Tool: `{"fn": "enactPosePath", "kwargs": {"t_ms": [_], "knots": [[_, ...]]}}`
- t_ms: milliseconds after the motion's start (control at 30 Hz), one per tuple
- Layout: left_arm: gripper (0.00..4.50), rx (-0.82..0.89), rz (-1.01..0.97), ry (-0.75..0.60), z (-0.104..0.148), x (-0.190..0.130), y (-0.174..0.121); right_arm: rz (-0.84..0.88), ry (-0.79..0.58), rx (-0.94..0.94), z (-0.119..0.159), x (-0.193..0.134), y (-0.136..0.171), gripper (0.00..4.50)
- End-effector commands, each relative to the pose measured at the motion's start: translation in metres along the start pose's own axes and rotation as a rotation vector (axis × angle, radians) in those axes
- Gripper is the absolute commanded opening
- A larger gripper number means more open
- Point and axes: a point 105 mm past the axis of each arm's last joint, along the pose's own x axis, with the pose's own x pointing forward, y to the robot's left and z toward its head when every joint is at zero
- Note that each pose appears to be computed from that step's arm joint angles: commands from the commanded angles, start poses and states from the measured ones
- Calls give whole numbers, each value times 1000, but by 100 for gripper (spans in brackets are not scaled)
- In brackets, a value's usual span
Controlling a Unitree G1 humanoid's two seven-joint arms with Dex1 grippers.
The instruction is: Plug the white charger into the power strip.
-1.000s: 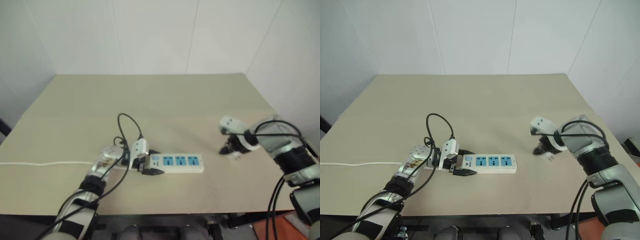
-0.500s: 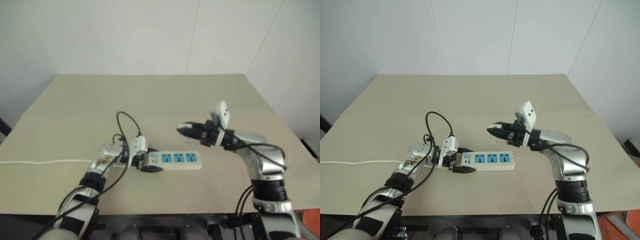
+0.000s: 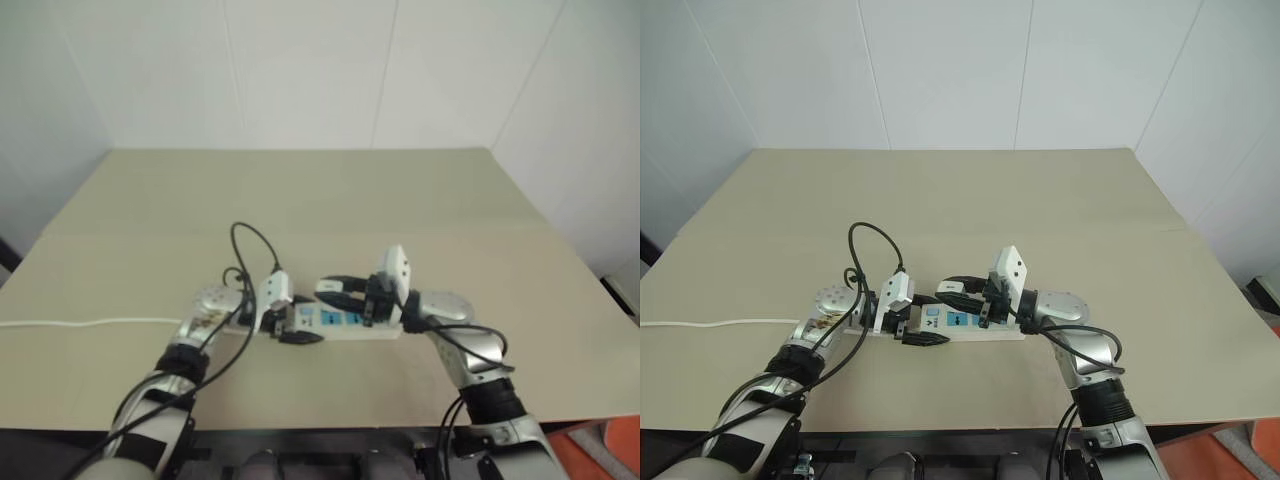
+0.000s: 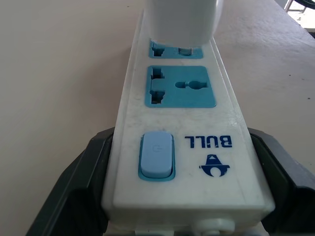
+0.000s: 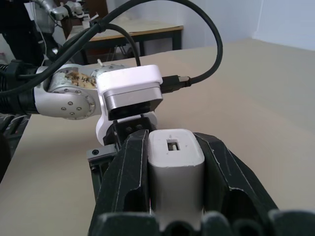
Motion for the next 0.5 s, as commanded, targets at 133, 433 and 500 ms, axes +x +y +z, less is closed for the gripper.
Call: {"fn": "enactPosePath", "kwargs": {"t_ms": [133,433,500], "knots": [[331,-14,-31,35,-7,-5,-7,34,-34,-46,5,10,2,114],[331,-26,-36,21,-7,-3,-11,39,-20,-47,-7,22,-2,114],[331,-34,-37,11,-6,-4,-11,38,-16,-52,-9,23,-4,114]]}}
